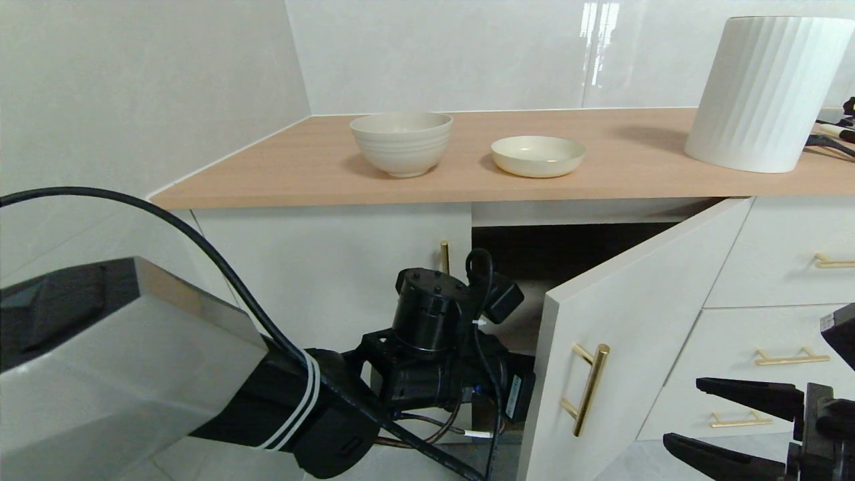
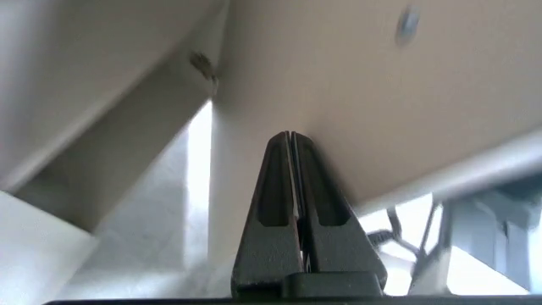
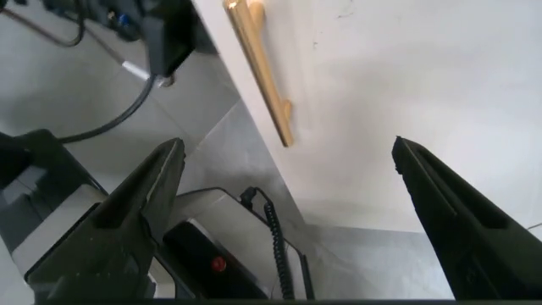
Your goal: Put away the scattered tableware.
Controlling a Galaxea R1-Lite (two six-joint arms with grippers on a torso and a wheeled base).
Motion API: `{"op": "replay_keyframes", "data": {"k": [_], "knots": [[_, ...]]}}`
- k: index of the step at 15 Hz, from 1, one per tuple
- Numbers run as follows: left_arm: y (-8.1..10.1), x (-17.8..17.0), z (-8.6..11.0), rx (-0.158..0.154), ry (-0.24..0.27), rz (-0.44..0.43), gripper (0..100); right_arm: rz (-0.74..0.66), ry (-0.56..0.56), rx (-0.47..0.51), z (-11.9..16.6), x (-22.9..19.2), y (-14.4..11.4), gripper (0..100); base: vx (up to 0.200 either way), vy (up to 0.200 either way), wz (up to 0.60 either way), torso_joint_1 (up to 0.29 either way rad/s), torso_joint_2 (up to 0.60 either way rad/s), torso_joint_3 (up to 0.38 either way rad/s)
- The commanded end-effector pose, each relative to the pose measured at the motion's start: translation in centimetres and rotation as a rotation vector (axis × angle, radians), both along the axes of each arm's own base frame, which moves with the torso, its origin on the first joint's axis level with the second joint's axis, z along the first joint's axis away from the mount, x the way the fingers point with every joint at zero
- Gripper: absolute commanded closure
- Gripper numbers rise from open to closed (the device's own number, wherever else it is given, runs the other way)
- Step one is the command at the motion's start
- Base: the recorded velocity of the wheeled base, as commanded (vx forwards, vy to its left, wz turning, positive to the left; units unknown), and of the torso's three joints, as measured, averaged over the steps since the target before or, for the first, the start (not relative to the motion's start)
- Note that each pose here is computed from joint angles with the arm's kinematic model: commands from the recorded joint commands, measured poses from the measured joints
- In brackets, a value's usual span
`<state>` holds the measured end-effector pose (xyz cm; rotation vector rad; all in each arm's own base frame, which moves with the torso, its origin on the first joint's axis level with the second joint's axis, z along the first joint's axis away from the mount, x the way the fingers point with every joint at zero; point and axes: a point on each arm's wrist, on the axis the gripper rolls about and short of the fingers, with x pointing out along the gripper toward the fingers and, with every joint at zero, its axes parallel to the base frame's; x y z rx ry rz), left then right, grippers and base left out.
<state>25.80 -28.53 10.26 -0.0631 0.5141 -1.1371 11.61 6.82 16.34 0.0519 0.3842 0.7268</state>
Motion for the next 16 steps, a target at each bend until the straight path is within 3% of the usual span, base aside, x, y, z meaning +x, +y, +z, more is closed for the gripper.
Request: {"op": "replay_keyframes", "data": {"k": [1, 8, 12, 16], "knots": [[-0.7, 0.2, -0.6, 0.005, 0.005, -0.008, 100, 0.001, 0.013, -0.006, -0.2, 0.1, 0.1, 0, 0.0, 0.0, 0.0, 0.0, 0.0, 0.0], [-1.2, -0.1, -0.7, 0.005, 0.004, -0.02, 100, 0.001, 0.008, -0.004, -0.2, 0.0, 0.0, 0, -0.086, 0.0, 0.0, 0.004, 0.0, 0.0], [-3.5, 0.6, -0.8, -0.015, -0.023, -0.029, 100, -0.003, -0.037, 0.019, 0.6, -0.6, -0.3, 0, 0.0, 0.0, 0.0, 0.0, 0.0, 0.0], [-5.1, -0.8, 0.0, -0.029, -0.041, -0.033, 100, -0.003, -0.154, 0.085, 3.0, -1.7, -0.9, 0, 0.0, 0.0, 0.0, 0.0, 0.0, 0.0]]}}
